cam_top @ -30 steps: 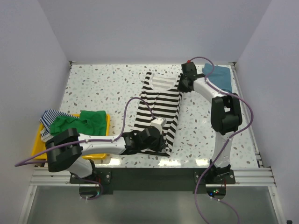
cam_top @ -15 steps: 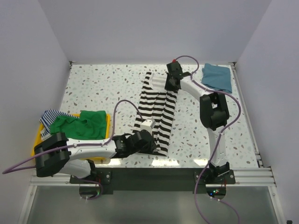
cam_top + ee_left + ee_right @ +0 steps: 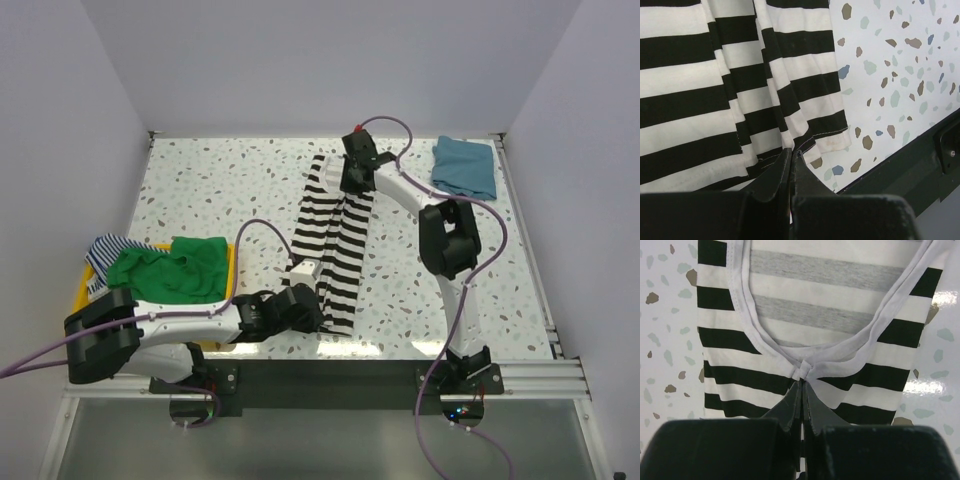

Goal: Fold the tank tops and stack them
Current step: Fold the tank top

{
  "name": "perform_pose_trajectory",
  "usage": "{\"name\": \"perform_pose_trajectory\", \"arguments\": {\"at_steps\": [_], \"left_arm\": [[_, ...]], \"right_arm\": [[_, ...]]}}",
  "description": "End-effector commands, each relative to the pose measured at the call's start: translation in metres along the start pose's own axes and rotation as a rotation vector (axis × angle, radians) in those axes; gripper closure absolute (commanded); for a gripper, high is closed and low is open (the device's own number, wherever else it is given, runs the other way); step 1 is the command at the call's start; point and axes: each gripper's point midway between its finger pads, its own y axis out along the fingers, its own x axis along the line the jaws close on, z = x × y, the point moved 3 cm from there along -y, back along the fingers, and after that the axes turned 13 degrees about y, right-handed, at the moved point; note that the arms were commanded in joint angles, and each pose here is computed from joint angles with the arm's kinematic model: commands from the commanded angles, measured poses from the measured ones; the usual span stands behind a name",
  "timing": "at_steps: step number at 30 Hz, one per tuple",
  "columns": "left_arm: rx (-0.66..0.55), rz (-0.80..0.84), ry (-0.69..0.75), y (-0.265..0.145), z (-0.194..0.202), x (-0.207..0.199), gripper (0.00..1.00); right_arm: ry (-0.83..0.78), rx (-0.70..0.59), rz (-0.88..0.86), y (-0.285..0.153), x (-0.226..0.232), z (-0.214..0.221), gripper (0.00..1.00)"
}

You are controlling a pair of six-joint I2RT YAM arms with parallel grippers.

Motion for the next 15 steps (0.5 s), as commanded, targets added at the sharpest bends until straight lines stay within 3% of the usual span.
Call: {"name": "perform_pose_trajectory", "arguments": {"at_steps": [1, 12, 14, 15], "left_arm": [[-0.015, -0.024, -0.026, -0.005, 0.0, 0.006, 1.0], [0.006, -0.046, -0.024, -0.005, 0.005, 0.011, 1.0], [0.008, -0.057, -0.023, -0.006, 0.005, 0.013, 0.98], [0.001, -0.064, -0.026, -0.007, 0.002, 0.013, 0.92]], "right_arm": [[0.012, -0.041, -0.001, 0.002, 0.011, -0.009, 1.0], [0.015, -0.023, 0.003, 0.014, 0.013, -0.002, 1.0], [0.013, -0.017, -0.006, 0.016, 0.014, 0.0, 0.94], [0.015, -0.013, -0.013, 0.016, 0.016, 0.0, 0.88]]}}
